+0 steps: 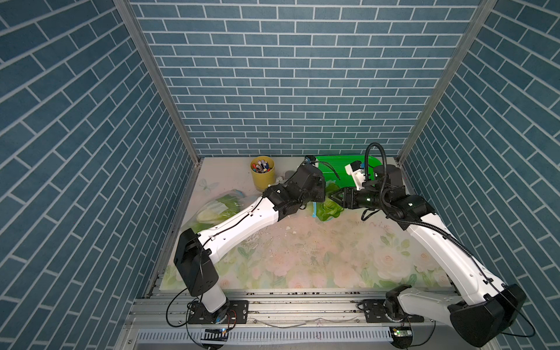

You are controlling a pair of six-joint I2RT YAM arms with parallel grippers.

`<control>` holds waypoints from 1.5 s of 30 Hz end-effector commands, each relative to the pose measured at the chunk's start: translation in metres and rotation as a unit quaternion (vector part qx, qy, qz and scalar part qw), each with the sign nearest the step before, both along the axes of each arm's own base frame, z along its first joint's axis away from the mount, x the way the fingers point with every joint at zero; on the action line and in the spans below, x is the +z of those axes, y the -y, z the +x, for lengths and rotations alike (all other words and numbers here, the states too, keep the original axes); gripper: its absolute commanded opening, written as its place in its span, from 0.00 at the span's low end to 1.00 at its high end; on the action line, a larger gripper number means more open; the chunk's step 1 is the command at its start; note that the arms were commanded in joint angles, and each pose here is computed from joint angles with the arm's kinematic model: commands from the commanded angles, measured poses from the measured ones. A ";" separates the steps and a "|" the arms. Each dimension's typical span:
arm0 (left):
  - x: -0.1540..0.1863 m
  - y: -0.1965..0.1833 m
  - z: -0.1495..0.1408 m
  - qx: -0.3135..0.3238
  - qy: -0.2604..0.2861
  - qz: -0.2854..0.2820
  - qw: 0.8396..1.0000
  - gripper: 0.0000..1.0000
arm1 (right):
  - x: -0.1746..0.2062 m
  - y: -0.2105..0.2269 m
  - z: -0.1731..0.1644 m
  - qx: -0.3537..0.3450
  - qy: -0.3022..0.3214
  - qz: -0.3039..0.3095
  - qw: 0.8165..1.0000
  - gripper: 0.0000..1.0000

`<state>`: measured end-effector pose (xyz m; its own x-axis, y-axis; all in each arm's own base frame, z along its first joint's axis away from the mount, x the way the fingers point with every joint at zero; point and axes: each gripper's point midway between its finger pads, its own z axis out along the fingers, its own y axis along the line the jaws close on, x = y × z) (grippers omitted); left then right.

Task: Put the chinese cabbages into a zipper bag and zip it
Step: Place the Chinese cabbage in the zipper food storage bag, then adjust the zipper food storage bag at the center of the board.

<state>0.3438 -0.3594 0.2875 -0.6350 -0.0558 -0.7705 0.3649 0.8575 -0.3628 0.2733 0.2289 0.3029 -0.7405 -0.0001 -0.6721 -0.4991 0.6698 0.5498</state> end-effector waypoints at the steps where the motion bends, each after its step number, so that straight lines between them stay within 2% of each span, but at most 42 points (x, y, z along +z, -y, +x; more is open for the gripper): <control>1: 0.021 -0.005 0.000 0.014 0.021 -0.024 0.999 0.00 | -0.012 0.037 0.001 -0.094 -0.008 -0.056 0.994 0.45; 6: 0.019 -0.011 0.002 0.028 0.024 -0.020 0.999 0.00 | -0.043 0.066 0.000 -0.165 -0.052 -0.085 0.981 0.45; 11: 0.019 -0.013 0.002 0.034 0.022 -0.025 0.999 0.00 | -0.073 0.074 0.001 -0.204 -0.105 -0.035 0.973 0.43; 17: 0.019 -0.013 0.001 0.034 0.019 -0.031 0.999 0.00 | -0.097 0.051 0.004 -0.174 -0.150 0.042 0.972 0.38; 24: 0.018 -0.013 0.001 0.035 0.017 -0.033 0.999 0.00 | -0.106 0.025 0.011 -0.136 -0.180 0.111 0.968 0.37; 39: 0.016 -0.007 0.001 0.026 0.011 -0.042 0.999 0.00 | -0.120 0.011 0.022 -0.123 -0.209 0.141 0.960 0.31; 45: 0.019 -0.003 -0.001 0.020 0.010 -0.054 0.998 0.00 | -0.129 0.009 0.027 -0.123 -0.214 0.139 0.959 0.23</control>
